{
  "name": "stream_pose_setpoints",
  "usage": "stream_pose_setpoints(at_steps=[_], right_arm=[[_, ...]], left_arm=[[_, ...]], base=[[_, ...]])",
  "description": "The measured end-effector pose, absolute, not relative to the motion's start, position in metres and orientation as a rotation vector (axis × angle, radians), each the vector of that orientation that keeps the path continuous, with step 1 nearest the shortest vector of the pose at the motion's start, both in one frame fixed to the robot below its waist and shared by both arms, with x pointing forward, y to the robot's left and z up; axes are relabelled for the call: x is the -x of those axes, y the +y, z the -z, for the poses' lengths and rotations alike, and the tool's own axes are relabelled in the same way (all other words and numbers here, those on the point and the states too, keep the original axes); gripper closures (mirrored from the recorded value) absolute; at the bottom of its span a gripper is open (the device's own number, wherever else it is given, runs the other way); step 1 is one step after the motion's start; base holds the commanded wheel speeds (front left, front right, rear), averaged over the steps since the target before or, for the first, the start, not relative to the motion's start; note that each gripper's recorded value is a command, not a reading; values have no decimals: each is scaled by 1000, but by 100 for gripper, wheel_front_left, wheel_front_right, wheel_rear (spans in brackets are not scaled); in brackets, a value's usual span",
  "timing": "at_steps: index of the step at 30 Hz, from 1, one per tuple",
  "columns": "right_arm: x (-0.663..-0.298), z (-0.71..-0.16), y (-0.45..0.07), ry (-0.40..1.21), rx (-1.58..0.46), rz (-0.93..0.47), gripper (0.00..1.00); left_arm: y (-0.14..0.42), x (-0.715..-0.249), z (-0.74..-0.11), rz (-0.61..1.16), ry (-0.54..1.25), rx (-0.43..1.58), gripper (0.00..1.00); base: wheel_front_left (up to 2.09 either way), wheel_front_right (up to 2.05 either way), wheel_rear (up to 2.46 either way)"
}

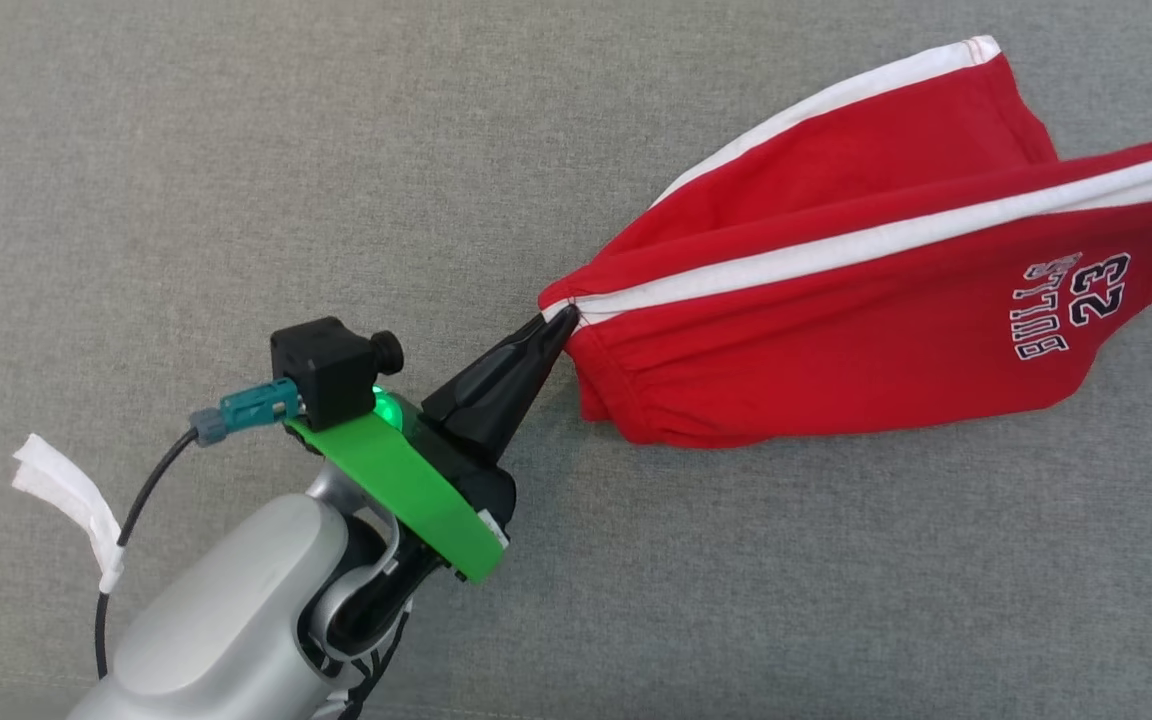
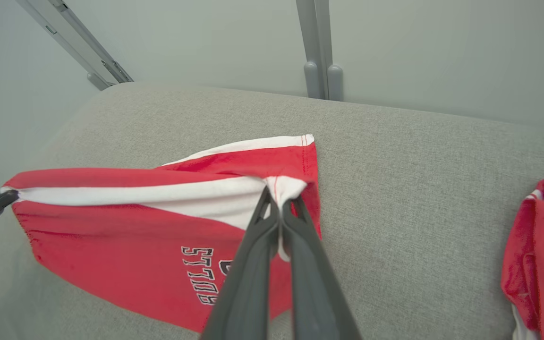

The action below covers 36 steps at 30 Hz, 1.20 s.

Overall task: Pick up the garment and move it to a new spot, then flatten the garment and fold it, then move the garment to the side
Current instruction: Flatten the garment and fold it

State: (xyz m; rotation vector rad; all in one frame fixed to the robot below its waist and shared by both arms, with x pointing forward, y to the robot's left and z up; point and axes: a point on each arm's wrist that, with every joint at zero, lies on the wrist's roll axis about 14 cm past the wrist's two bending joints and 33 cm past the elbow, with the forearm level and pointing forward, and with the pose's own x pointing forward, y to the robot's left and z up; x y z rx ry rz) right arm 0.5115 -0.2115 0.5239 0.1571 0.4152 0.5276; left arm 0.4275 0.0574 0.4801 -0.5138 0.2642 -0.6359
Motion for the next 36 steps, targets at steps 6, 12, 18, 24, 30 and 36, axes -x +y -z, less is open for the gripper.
stream_pose_setpoints(at_steps=[6,12,18,24,30,36], right_arm=[[-548,-494,-186,520,-124,-567,100],[-587,-476,-166,569,-74,-584,100],[-612,-450,-140,603,-49,-614,100],[-626,-432,-121,597,-66,-633,0],[-627,-441,-116,532,-105,-630,0],[-612,-456,-128,436,-98,-605,0]], left_arm=[[74,-445,-447,550,360,538,100],[74,-461,-435,546,390,507,100],[80,-472,-421,520,403,484,100],[88,-471,-406,488,425,474,55],[92,-474,-412,471,382,466,0],[109,-476,-432,402,282,371,0]], base=[[0,0,0],[0,0,0],[0,0,0],[0,0,0],[0,0,0],[0,0,0]])
